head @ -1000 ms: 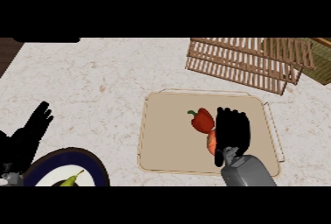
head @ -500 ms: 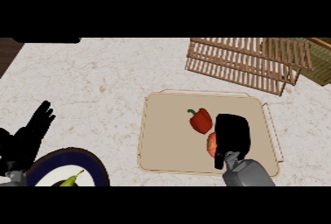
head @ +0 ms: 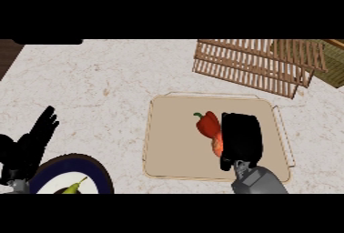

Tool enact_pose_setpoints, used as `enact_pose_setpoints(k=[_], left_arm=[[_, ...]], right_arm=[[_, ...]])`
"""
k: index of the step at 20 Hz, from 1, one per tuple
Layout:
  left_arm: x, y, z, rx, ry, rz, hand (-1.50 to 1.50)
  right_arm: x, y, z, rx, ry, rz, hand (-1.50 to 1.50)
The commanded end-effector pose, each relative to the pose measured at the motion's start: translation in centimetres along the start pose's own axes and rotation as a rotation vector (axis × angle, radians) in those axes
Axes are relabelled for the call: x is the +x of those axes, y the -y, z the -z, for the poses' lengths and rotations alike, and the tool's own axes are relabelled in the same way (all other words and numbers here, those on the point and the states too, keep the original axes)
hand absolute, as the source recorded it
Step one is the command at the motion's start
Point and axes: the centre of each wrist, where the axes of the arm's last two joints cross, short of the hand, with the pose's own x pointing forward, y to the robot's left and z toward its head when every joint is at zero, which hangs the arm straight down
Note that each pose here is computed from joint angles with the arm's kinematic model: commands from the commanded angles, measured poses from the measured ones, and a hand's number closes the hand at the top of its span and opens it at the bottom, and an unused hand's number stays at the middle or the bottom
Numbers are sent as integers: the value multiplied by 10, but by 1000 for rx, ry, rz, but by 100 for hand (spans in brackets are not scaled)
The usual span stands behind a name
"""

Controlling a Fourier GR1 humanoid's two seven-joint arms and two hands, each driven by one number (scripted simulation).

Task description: Pick the squash from the tray and place it in the tiered shelf

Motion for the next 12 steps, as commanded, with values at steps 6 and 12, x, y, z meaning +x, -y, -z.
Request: enact_pose_setpoints(k=[6, 12], left_arm=[[11, 3, 5, 14, 2, -4, 0], [9, -3, 5, 4, 1, -4, 0]], right_arm=[[11, 72, 23, -74, 200, 305, 150], [-18, 127, 1, -146, 178, 457, 150]])
